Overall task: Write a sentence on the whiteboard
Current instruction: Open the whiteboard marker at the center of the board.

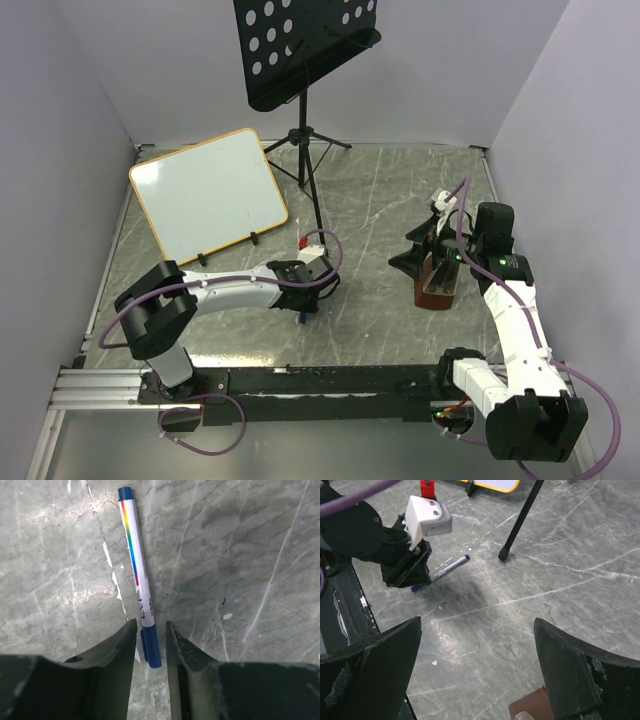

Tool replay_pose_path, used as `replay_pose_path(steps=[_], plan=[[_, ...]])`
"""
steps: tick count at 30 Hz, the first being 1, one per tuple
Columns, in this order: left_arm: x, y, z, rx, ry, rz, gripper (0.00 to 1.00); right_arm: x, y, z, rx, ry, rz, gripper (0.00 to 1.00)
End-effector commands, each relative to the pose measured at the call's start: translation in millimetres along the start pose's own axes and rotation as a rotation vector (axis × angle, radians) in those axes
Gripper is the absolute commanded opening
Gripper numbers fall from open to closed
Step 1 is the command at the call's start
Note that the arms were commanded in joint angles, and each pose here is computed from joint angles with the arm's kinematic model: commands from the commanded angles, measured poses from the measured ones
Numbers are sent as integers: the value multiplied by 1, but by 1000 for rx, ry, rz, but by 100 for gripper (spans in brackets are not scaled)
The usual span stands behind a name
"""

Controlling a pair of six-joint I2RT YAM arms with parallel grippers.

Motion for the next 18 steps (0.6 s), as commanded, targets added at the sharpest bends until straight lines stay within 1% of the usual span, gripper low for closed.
replay_pose_path(steps=[1, 7, 10, 13, 14, 16, 17, 18], plan=[[-2, 8, -12, -19, -9, -21, 33, 0, 7, 0, 59, 16, -36, 100], [-12, 5, -7, -35, 28, -12, 31, 0, 8, 1, 62, 21, -39, 100], [-19, -2, 0, -49, 53, 14, 30, 0, 8, 2, 62, 25, -41, 100], [-23, -7, 3, -59, 60, 31, 20, 1, 9, 2, 65, 26, -42, 100], [-24, -9, 4, -62, 62, 36, 15, 1, 9, 2, 65, 26, -42, 100], [-24, -8, 4, -70, 55, 32, 9, 0, 9, 2, 64, 27, -41, 100], [-22, -6, 3, -70, 47, 24, 3, 1, 8, 2, 64, 27, -41, 100], [-20, -3, 2, -73, 40, 7, 1, 0, 7, 3, 62, 30, -39, 100]])
Point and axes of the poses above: each gripper's point midway between its finger pads, its own x axis back along the fingers, its own z axis along the line the jaws close on, y = z × x, the point moved 2 cm from there along x, back along the fingers, and after that the axes turned 13 degrees about x, right-handed, at the moved point
